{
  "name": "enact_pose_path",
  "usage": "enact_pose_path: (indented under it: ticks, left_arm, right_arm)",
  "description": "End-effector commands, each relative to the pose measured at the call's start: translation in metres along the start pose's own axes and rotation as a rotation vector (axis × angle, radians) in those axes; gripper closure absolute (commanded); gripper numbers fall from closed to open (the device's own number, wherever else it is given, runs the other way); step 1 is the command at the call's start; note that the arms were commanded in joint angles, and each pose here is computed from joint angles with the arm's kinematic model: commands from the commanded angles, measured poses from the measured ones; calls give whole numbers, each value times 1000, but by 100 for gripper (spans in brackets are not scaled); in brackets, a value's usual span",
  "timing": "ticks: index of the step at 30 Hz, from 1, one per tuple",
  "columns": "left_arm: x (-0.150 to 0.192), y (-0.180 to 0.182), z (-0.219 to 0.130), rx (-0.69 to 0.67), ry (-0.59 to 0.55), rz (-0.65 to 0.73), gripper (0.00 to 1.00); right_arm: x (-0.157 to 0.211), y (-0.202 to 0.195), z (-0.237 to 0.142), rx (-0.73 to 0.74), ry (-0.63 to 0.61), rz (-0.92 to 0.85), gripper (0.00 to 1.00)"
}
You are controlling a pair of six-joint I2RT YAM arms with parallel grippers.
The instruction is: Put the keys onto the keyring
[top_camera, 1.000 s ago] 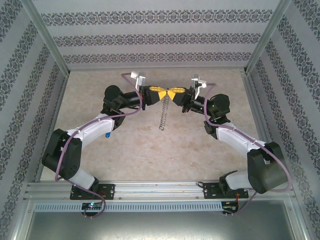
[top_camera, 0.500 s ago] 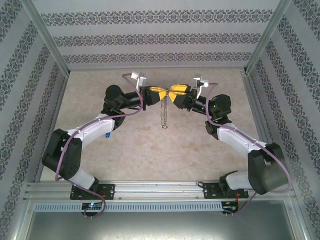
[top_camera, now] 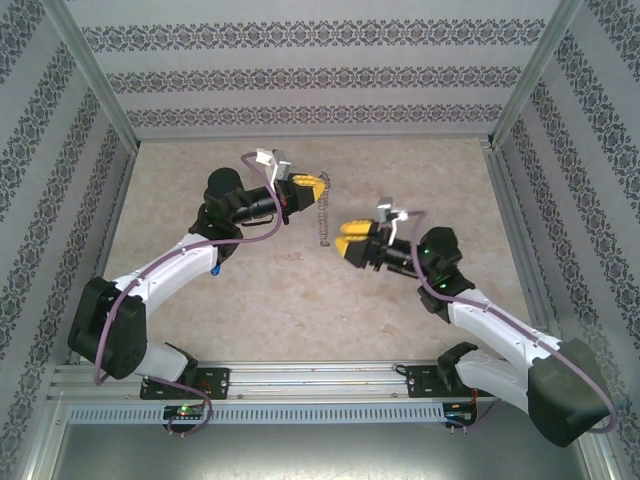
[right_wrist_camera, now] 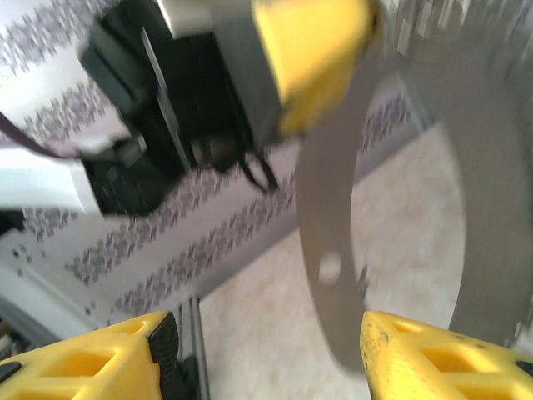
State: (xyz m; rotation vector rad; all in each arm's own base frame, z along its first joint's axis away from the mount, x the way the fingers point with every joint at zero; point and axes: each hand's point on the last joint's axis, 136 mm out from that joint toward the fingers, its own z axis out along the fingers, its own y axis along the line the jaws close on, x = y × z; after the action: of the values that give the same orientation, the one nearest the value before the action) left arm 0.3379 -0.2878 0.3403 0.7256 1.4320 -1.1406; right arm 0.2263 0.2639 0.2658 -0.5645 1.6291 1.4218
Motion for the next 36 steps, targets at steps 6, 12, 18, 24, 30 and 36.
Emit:
enact_pose_path:
  ticks: [6,12,18,24,30,36]
  left_arm:
    - [-47,41,-21,-189,-123,99,100]
    - [-73,75,-42,-262,-175,97,100]
    - [-94,99,-61,-325,-196,110,100]
    - [-113,115,-76,-369,-224,121,100]
    - [-122,127,-88,-396,-236,114,100]
    - [-122,137,-97,-414,-247,96,100]
  right_arm:
    - [100,-20,56,82,260,40,40]
    - [146,-41,109,115,382,109,44]
    - [168,-71,162,180,445,136,47]
    - [185,-93,203,259,527,77,50]
    - [195,-116,234,357,568,-12,50]
    - [205,-134,263,411,580,-84,52]
